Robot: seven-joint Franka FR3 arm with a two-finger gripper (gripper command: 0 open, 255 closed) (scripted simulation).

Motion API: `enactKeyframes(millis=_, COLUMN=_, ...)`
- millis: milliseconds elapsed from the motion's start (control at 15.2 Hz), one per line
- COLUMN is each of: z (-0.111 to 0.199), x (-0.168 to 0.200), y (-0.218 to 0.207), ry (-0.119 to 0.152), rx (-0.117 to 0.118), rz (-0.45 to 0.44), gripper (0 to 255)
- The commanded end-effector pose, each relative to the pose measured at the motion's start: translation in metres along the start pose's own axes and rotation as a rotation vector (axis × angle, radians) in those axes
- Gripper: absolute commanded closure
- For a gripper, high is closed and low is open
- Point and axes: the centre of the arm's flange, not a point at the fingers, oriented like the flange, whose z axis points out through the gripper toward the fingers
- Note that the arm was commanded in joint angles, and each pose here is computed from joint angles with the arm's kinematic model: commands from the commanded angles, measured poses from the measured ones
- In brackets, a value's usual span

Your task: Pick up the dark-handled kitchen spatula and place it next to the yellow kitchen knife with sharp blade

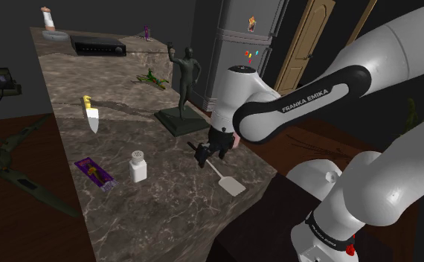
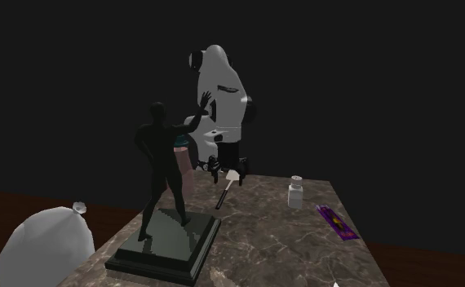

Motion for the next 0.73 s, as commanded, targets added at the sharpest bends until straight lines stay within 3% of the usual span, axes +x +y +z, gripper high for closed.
enactKeyframes(millis=0, z=0.0011, x=0.0001, y=0.0000, ry=0.000, rx=0.000, rz=0.000, gripper=0)
enactKeyframes(millis=264, z=0.0010, x=0.0001, y=0.0000, ry=0.000, rx=0.000, rz=0.000, gripper=0)
enactKeyframes(millis=330, z=0.0010, x=0.0001, y=0.0000, ry=0.000, rx=0.000, rz=0.000, gripper=255)
enactKeyframes(millis=660, z=0.0010, x=0.0001, y=0.0000, ry=0.000, rx=0.000, rz=0.000, gripper=255)
